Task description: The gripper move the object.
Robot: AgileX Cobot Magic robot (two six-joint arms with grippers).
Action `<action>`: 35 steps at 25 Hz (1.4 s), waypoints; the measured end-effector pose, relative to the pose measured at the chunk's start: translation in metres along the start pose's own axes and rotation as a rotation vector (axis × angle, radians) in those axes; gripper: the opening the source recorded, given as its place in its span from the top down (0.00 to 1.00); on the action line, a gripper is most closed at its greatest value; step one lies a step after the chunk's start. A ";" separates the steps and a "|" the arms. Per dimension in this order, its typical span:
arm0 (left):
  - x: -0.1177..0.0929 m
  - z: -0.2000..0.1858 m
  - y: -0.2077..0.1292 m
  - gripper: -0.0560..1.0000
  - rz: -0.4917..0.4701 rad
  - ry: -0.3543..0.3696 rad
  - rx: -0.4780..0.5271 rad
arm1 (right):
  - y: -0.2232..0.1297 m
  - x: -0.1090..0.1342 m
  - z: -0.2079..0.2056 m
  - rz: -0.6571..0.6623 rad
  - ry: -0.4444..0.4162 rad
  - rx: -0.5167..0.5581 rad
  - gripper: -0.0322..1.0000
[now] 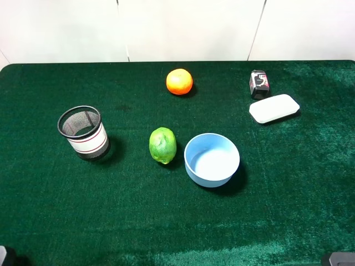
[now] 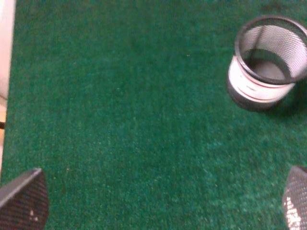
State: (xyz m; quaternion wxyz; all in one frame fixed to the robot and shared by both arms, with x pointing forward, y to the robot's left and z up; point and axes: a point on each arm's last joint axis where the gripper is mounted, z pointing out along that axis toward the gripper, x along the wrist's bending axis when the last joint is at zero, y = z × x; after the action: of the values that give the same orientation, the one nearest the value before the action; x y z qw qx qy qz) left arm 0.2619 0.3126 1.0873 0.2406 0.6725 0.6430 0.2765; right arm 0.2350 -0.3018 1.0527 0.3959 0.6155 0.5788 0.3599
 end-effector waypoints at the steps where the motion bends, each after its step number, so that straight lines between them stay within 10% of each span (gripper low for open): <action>1: 0.000 0.001 -0.004 0.01 -0.016 0.010 -0.013 | 0.000 0.000 0.000 0.000 0.000 0.000 0.30; 35: -0.005 0.008 -0.057 0.01 -0.041 0.016 -0.218 | 0.000 0.000 0.000 0.000 0.000 0.000 0.30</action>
State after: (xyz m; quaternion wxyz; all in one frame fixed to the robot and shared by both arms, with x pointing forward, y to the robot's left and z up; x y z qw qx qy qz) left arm 0.2257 0.3114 1.0428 0.3127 0.6268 0.6248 0.3450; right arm 0.2350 -0.3018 1.0527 0.3959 0.6155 0.5788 0.3599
